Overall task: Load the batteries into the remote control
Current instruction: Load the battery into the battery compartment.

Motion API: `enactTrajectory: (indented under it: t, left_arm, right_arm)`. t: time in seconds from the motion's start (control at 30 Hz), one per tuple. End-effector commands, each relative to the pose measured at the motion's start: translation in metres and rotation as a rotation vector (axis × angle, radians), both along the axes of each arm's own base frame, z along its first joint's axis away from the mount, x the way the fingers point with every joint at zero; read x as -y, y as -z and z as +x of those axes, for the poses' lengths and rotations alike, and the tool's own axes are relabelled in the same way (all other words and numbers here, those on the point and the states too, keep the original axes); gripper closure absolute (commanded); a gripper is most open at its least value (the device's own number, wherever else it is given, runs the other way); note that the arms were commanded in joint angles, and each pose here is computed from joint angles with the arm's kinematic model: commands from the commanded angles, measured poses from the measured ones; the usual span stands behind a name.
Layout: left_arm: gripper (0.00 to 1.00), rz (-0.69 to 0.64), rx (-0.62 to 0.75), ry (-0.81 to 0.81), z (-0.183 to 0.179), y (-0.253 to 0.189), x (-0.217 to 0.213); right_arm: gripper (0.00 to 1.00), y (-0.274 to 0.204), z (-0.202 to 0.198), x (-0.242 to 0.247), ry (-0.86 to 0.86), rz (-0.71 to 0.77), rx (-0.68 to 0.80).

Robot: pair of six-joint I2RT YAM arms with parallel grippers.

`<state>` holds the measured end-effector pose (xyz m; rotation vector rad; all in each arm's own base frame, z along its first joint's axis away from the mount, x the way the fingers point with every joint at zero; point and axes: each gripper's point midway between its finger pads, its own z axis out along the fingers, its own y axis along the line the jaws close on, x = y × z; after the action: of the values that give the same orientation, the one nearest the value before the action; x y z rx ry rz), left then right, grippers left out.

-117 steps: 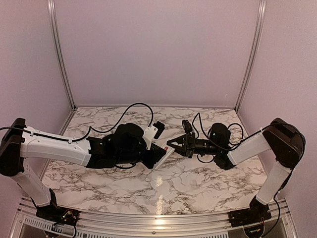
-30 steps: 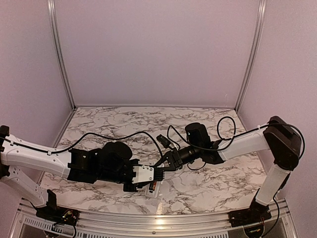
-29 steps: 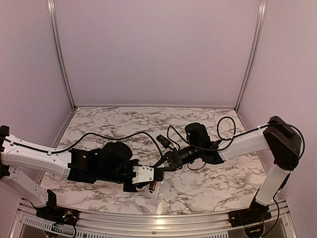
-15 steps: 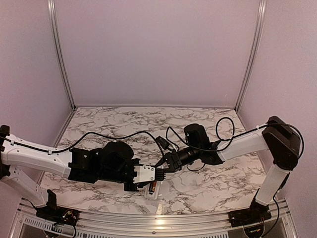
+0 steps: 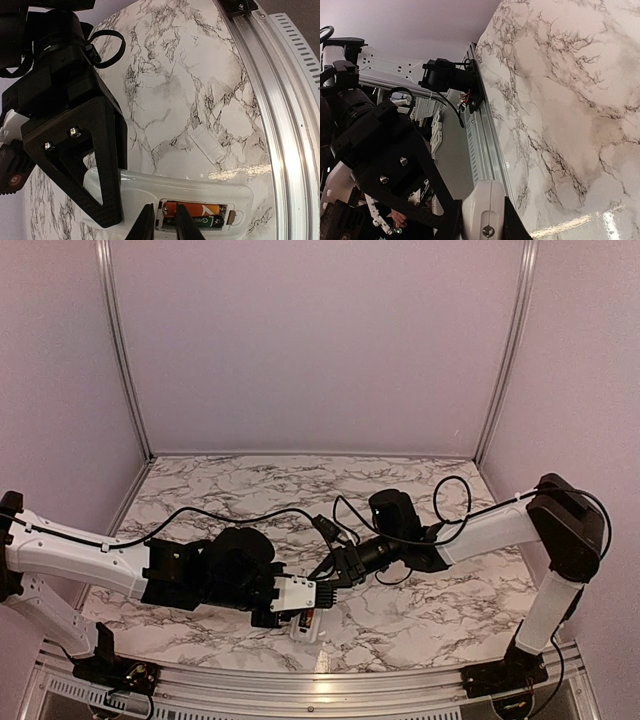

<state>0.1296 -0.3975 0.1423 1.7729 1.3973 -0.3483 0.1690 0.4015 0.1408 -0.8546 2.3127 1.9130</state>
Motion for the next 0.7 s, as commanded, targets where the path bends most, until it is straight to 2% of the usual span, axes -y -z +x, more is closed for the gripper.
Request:
enactTrajectory:
  t: [0.0, 0.67]
  left_arm:
    - [0.84, 0.037, -0.004, 0.015, -0.002, 0.004, 0.003]
    - [0.92, 0.151, -0.058, 0.038, -0.009, 0.035, -0.003]
  right_arm:
    - [1.00, -0.013, -0.002, -0.010, -0.030, 0.036, 0.022]
    - [1.00, -0.031, 0.001, -0.012, -0.033, 0.066, 0.070]
